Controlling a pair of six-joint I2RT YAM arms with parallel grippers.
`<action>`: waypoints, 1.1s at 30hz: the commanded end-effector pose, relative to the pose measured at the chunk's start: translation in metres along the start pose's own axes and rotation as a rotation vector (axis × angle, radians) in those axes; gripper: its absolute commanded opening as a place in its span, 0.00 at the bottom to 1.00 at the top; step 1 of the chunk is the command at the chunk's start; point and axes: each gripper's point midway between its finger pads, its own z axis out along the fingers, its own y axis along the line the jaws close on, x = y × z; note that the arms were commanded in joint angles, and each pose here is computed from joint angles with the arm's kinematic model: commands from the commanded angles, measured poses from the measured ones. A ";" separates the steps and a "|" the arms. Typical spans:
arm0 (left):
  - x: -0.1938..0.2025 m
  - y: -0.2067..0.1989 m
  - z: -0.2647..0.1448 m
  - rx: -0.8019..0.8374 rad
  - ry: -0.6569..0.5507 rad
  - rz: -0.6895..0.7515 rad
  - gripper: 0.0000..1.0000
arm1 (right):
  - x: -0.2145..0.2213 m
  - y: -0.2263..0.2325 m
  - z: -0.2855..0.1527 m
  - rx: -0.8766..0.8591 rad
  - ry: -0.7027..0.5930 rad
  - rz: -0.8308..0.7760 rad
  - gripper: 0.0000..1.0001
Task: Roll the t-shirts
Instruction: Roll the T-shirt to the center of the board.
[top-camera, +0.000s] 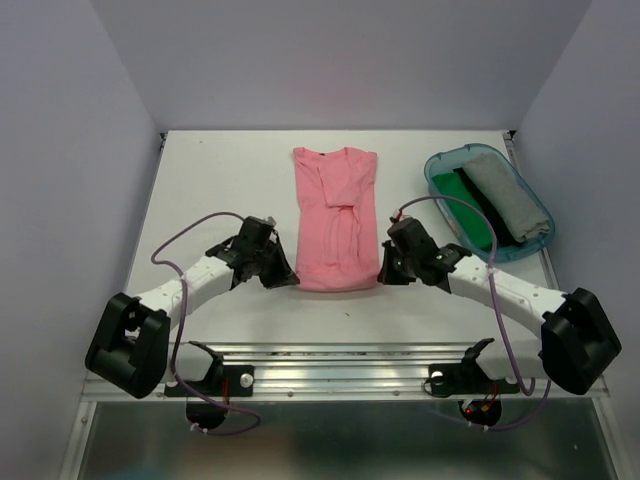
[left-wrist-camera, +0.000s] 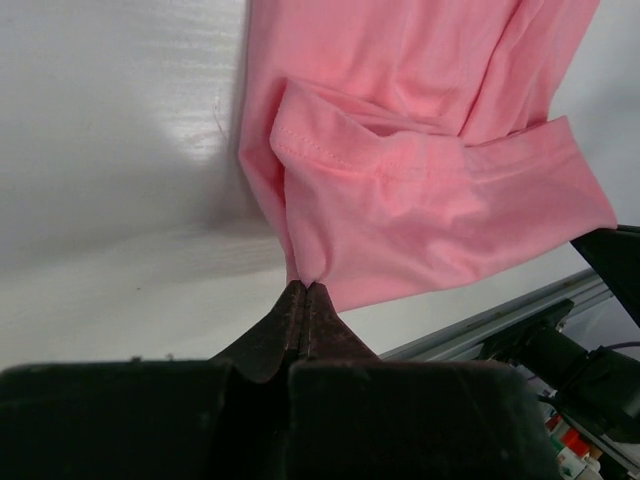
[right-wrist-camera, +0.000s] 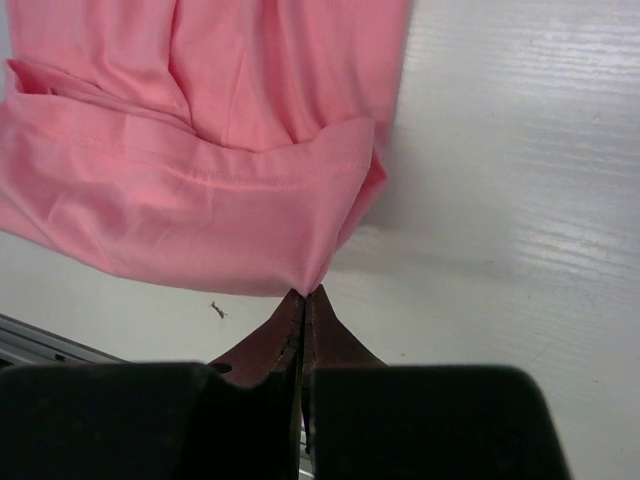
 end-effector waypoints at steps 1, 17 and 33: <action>-0.018 -0.019 -0.006 0.053 -0.027 0.016 0.00 | -0.024 0.009 -0.003 0.004 -0.058 -0.032 0.01; -0.051 -0.026 -0.006 0.067 -0.068 -0.012 0.00 | -0.055 0.003 0.005 0.062 -0.106 -0.048 0.01; -0.084 -0.023 0.004 0.056 -0.112 -0.022 0.00 | -0.073 0.000 0.025 0.075 -0.114 -0.039 0.01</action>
